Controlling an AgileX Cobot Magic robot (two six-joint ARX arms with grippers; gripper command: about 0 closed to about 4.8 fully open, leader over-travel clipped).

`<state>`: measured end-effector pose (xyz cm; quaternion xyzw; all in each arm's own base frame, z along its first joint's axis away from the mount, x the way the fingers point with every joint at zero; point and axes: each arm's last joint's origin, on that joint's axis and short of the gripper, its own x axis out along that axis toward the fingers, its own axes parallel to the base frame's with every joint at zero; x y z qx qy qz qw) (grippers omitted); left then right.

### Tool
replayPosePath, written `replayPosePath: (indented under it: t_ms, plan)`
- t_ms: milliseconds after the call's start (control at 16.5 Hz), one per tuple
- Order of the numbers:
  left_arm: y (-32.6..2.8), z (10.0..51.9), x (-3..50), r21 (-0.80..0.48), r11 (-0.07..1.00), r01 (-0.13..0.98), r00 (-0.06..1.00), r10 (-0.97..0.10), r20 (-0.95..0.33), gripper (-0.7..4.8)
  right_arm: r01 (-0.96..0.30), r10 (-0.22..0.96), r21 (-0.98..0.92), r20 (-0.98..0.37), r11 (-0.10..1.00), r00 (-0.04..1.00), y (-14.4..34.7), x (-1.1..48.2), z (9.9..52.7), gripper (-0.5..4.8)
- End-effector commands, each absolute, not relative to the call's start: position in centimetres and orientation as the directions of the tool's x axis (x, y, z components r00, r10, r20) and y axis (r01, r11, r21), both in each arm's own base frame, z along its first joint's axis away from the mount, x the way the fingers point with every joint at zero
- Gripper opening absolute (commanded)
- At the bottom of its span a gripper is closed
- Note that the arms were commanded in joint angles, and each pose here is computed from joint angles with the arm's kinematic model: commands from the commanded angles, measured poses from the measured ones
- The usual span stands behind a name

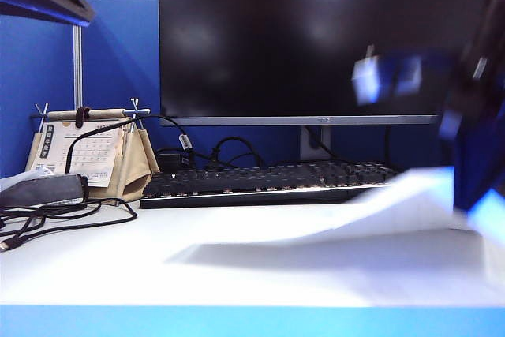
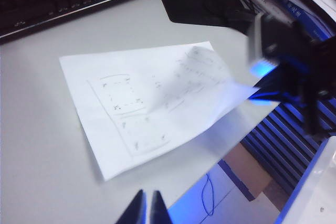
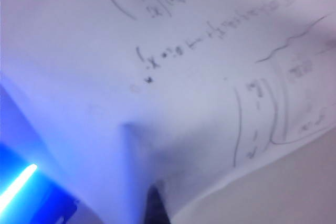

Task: Put a wrinkled paper upside down.

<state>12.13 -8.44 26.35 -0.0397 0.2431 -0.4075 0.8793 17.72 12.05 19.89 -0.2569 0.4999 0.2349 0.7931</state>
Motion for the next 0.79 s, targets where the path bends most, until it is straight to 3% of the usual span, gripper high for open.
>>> replayPosePath:
  t_ms: [61, 243, 303, 364, 424, 606, 788]
  plan:
    - [-8.4, 26.7, 12.1, -0.266, 0.657, 0.705, 0.555, -0.745, -0.369, 0.3, -0.647, 0.128, -0.12, -0.938, 0.753, 0.322, 13.2, 19.1, 17.6, -0.06]
    - [-8.2, 27.0, 11.8, -0.259, 0.657, 0.708, 0.565, -0.747, -0.351, 0.3, -0.662, 0.173, -0.058, -0.944, 0.747, 0.279, 13.7, 19.5, 16.7, -0.02]
    - [-8.1, 27.1, 11.7, -0.255, 0.658, 0.708, 0.569, -0.746, -0.345, 0.3, -0.662, 0.175, -0.059, -0.943, 0.748, 0.282, 13.7, 19.5, 16.8, 0.26]
    - [-8.0, 27.2, 11.5, -0.242, 0.659, 0.712, 0.577, -0.746, -0.333, 0.3, -0.661, 0.171, -0.058, -0.945, 0.748, 0.277, 13.6, 19.4, 16.9, 1.54]
    - [-8.0, 27.3, 11.4, -0.237, 0.661, 0.712, 0.583, -0.745, -0.324, 0.3, -0.662, 0.166, -0.056, -0.949, 0.747, 0.268, 13.5, 19.2, 17.0, 2.21]
    - [-7.9, 27.4, 11.6, -0.221, 0.696, 0.683, 0.623, -0.713, -0.322, 0.3, -0.672, 0.196, -0.018, -0.95, 0.74, 0.242, 13.1, 18.5, 17.8, 2.35]
    - [-7.9, 27.7, 11.6, -0.206, 0.695, 0.688, 0.634, -0.715, -0.295, 0.3, -0.693, 0.336, 0.033, -0.891, 0.72, 0.306, 12.6, 17.4, 20.7, 2.43]
